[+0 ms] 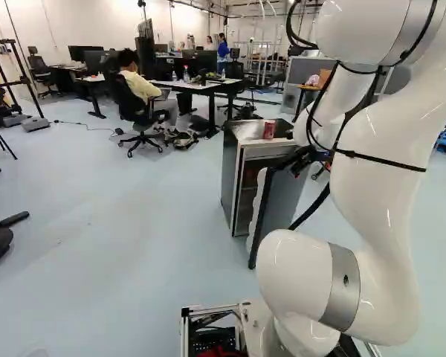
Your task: Grab a drink from the fridge
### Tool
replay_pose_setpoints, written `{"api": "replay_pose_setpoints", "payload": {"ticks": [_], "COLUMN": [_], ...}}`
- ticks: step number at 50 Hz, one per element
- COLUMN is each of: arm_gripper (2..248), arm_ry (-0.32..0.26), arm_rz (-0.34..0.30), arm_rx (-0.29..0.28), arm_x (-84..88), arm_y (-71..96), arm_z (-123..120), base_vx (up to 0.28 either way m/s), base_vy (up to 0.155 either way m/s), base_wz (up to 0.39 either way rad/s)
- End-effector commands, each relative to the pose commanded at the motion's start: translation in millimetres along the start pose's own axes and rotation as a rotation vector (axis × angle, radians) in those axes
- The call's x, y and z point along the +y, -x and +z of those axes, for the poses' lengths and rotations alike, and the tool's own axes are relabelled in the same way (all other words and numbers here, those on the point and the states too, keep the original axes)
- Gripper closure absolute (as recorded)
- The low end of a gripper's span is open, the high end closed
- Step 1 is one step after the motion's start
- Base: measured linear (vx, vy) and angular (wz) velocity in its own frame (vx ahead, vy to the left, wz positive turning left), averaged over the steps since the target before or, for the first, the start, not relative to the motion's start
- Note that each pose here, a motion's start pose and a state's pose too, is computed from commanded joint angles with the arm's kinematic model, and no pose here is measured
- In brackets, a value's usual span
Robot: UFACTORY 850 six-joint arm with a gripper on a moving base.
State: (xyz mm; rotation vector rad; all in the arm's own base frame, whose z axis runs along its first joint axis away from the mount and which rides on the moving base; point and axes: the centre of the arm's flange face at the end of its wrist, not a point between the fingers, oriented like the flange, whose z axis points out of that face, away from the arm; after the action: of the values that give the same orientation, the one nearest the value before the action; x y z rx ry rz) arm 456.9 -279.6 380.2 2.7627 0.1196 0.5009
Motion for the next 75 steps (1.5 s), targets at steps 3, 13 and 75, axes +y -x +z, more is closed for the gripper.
{"api": "replay_pose_setpoints", "payload": {"ticks": [3, 13, 75], "arm_gripper": [3, 3, 3], "arm_ry": [0.002, 0.006, -0.014], "arm_rz": [-0.021, -0.085, -0.219], "arm_rx": [0.008, 0.035, 0.097], "arm_x": [-0.5, -3.0, -38.9], "arm_y": [-1.4, -6.5, -45.8], "arm_z": [0.0, -0.1, 0.5], "base_vx": [0.0, 0.0, 0.0], "base_vy": [0.0, 0.0, 0.0], "base_wz": [0.0, 0.0, 0.0]}}
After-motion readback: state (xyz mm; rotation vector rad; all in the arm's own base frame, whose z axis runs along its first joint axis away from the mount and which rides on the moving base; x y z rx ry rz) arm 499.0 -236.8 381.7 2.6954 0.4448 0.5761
